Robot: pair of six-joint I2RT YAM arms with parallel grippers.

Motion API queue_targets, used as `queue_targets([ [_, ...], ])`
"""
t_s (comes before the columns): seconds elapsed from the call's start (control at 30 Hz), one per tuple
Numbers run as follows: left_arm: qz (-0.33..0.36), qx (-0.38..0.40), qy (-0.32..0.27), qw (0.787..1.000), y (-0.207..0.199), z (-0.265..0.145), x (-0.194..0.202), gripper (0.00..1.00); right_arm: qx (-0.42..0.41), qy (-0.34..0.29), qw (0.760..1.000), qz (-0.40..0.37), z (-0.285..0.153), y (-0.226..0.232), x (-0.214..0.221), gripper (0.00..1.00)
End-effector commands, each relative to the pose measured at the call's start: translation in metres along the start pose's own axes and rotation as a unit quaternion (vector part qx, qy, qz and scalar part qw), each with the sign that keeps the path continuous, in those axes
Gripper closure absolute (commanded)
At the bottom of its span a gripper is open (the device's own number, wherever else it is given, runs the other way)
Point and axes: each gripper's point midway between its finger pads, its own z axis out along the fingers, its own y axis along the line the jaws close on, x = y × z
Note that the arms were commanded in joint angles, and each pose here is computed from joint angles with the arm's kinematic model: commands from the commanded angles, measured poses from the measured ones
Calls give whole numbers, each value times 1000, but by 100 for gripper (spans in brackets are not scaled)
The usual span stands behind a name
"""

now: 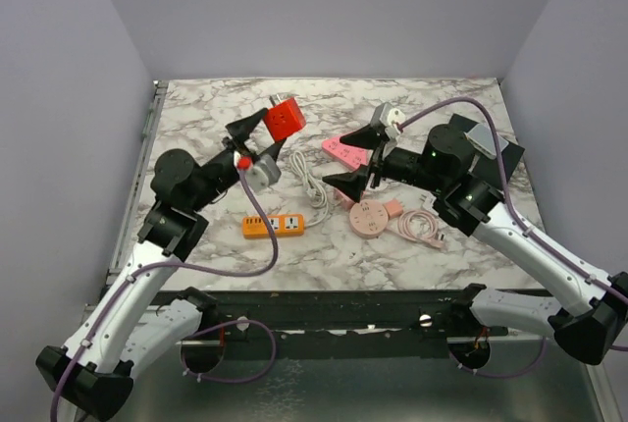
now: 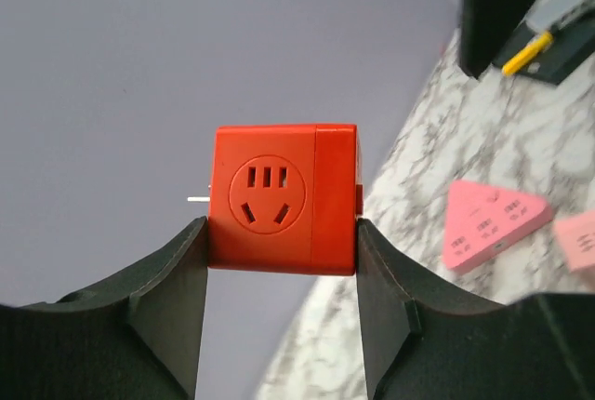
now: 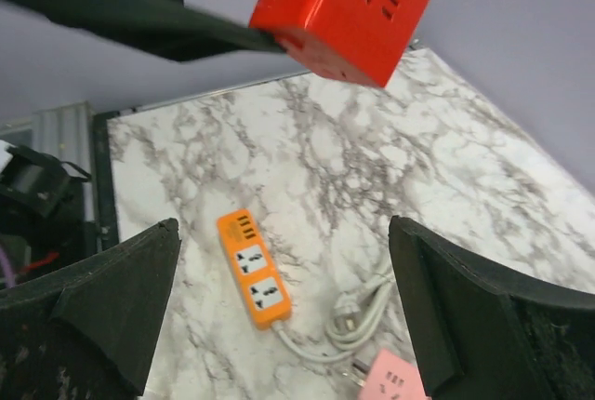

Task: Insert the plug
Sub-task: Pick up the plug from the center of the board.

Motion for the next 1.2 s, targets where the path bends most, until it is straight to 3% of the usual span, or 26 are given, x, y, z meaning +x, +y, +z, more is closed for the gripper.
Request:
queue_targets([
  [0.0,-316,-9,83,945,-16,0,13,100,61,9,993,-97,-17,-21,10,0],
  [0.17,-485,37,87,869,-46,6,-1,100,97,25,983,-151,-19,-39,20,0],
  [0.33,-559,13,112,821,-48,12,7,100,96,1,979,-179,-13,-38,8,0],
  [0.5,-613,-22,144,777,-50,21,24,100,52,21,981,-184,11,-22,16,0],
  [0.67,-644,-24,147,751,-50,27,24,100,40,39,983,-174,26,-18,31,0],
  [0.83,-646,-53,158,744,-47,24,34,100,54,44,985,-155,40,-24,35,0],
  [1.03,-661,-50,162,731,-52,24,35,100,126,50,980,-146,50,-50,39,0],
  [1.17,-661,-54,165,730,-53,23,38,100,120,51,983,-131,60,-48,45,0],
])
